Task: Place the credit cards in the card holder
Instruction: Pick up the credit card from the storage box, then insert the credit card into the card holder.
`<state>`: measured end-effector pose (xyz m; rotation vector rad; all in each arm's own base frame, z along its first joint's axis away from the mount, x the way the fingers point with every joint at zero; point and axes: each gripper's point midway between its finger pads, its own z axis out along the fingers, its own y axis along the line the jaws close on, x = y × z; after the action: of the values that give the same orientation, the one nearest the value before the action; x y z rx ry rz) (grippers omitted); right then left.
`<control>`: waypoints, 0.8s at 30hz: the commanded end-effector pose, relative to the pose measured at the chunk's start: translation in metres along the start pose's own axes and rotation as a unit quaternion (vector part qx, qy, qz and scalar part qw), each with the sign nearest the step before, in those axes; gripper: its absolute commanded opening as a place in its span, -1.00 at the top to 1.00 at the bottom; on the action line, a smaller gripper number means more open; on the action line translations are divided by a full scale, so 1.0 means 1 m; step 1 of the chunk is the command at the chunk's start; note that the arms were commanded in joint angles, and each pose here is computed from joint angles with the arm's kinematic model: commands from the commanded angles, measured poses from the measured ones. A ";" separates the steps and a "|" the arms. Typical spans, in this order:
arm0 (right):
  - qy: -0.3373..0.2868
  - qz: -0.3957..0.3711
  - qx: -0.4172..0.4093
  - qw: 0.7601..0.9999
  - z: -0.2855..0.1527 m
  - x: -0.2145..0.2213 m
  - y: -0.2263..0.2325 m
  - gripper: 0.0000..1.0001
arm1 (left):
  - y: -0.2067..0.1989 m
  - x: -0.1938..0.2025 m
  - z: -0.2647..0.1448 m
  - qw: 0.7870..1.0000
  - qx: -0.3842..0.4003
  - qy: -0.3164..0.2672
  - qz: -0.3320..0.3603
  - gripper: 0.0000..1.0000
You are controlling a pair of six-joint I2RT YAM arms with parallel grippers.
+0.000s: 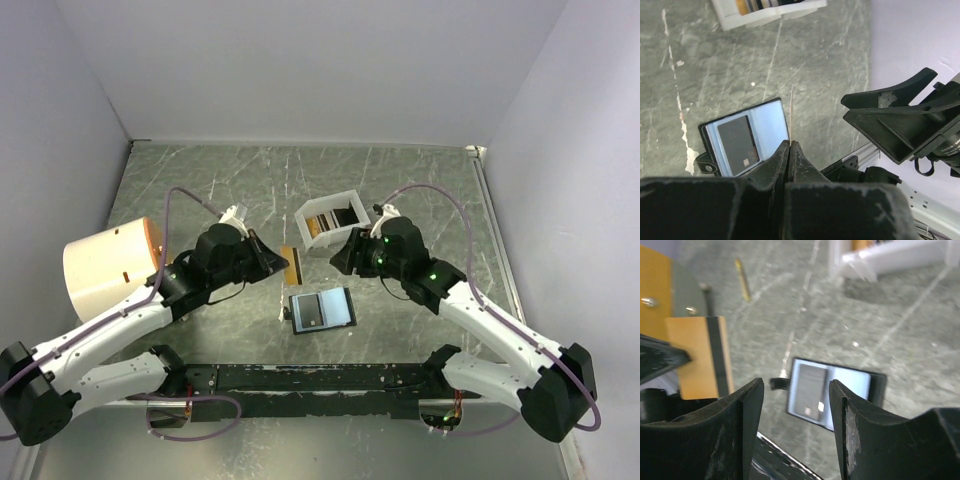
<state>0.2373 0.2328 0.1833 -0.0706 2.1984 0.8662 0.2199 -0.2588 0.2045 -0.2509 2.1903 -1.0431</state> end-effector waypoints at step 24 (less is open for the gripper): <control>0.176 0.027 0.116 0.977 0.025 0.125 -0.084 0.09 | 0.041 0.097 0.048 0.973 -0.052 0.201 -0.100 0.87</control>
<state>0.1906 0.2039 0.0448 -0.0883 2.6410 0.6173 0.1909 -0.2919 0.0994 -0.3857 2.6343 -1.0686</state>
